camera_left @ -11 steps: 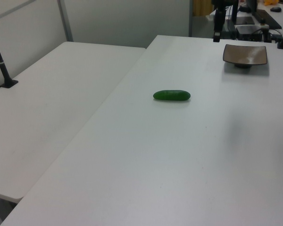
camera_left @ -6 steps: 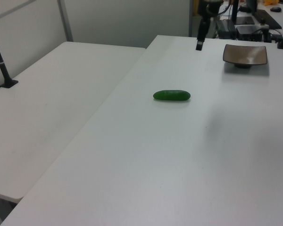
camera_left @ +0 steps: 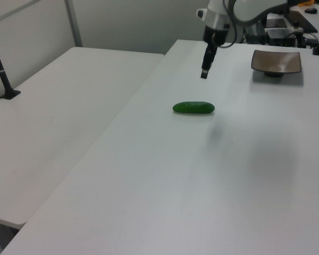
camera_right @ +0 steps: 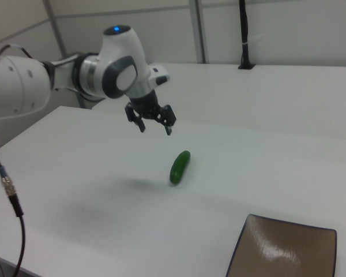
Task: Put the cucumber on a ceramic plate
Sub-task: 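Move the open gripper over the green cucumber and lower it, then close the gripper around the middle of the cucumber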
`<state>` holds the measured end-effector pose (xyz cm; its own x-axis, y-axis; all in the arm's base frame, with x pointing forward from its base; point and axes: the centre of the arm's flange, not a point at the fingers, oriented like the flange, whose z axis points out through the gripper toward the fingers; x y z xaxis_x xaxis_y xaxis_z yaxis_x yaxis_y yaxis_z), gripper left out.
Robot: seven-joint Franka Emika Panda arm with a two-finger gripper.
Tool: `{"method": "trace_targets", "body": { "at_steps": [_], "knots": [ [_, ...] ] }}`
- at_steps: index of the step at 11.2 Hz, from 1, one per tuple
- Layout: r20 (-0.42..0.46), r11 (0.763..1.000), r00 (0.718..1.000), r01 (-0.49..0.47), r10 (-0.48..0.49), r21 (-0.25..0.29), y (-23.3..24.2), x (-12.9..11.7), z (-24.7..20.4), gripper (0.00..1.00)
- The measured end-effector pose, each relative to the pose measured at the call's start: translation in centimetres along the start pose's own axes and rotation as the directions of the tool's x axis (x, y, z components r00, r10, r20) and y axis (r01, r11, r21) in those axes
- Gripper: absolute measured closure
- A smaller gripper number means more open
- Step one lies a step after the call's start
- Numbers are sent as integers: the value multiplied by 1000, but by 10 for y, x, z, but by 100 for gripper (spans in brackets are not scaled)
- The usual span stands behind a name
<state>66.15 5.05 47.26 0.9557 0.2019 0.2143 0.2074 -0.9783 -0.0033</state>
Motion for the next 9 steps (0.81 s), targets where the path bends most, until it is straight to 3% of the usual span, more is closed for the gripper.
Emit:
{"method": "trace_targets", "body": {
  "at_steps": [5,9],
  "knots": [
    [29,997,999,48,-46,-68,6,7,85,0],
    [36,996,998,50,-48,-76,8,10,123,0]
  ]
}}
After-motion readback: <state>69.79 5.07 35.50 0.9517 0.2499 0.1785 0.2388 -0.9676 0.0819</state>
